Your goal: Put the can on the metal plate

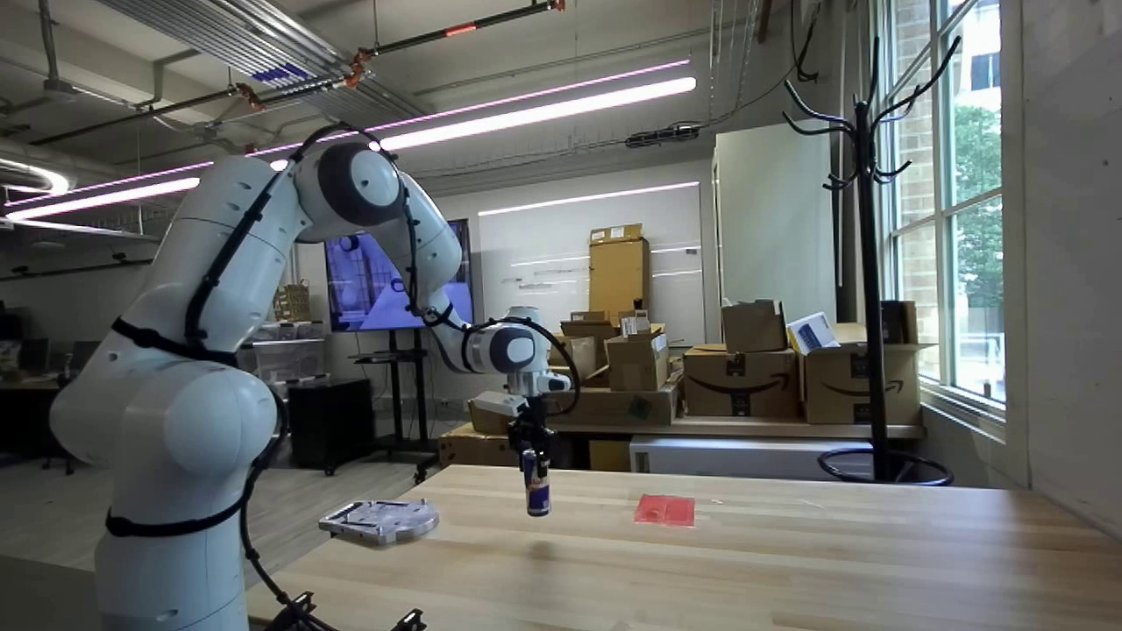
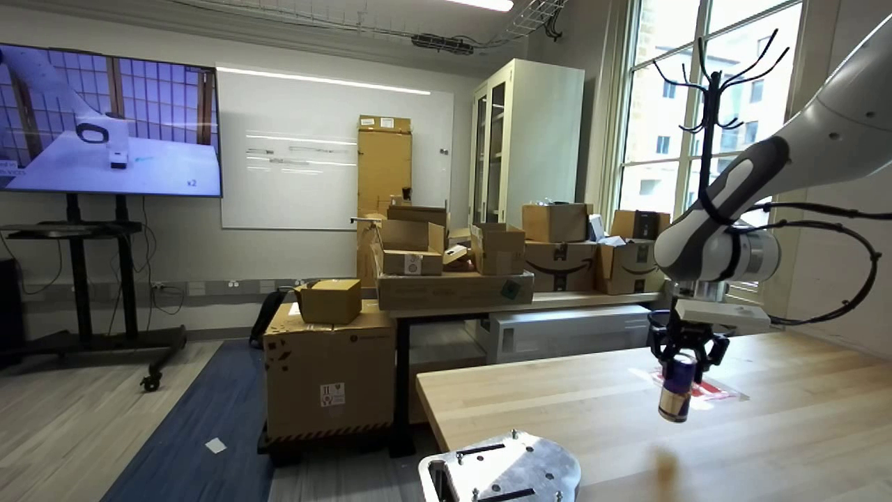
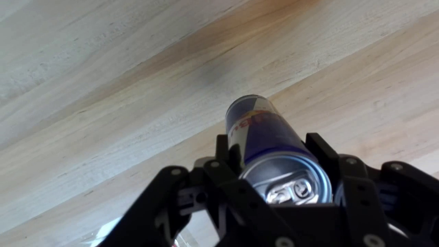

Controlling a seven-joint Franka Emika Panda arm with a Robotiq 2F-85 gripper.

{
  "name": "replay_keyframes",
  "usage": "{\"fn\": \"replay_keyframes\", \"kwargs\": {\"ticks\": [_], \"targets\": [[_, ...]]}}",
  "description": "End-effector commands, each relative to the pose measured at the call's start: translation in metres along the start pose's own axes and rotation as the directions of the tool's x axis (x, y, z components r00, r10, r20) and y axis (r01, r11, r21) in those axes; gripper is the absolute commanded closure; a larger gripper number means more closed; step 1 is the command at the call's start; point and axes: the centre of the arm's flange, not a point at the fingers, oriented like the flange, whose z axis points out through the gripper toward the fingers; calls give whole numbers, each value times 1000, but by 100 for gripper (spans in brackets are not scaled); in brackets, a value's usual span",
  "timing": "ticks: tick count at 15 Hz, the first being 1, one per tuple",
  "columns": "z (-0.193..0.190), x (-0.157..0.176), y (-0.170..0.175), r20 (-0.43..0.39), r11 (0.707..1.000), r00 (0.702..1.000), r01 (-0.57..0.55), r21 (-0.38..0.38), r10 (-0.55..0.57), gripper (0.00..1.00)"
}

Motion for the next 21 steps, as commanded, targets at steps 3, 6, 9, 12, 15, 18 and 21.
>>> {"fn": "replay_keyframes", "kwargs": {"ticks": [3, 6, 9, 12, 15, 18, 21], "targets": [[-101, -56, -64, -2, 988, 990, 144, 49, -144, 67], [-124, -97, -128, 26, 963, 964, 262, 59, -264, 67], [-132, -132, -191, 60, 926, 924, 374, 55, -377, 67], [-135, -153, -234, 73, 896, 893, 441, 50, -443, 67], [-128, -161, -265, 62, 874, 872, 484, 34, -485, 67], [-119, -162, -287, 51, 855, 853, 518, 28, -519, 67], [-103, -158, -306, 43, 837, 836, 546, 28, -546, 67]]}}
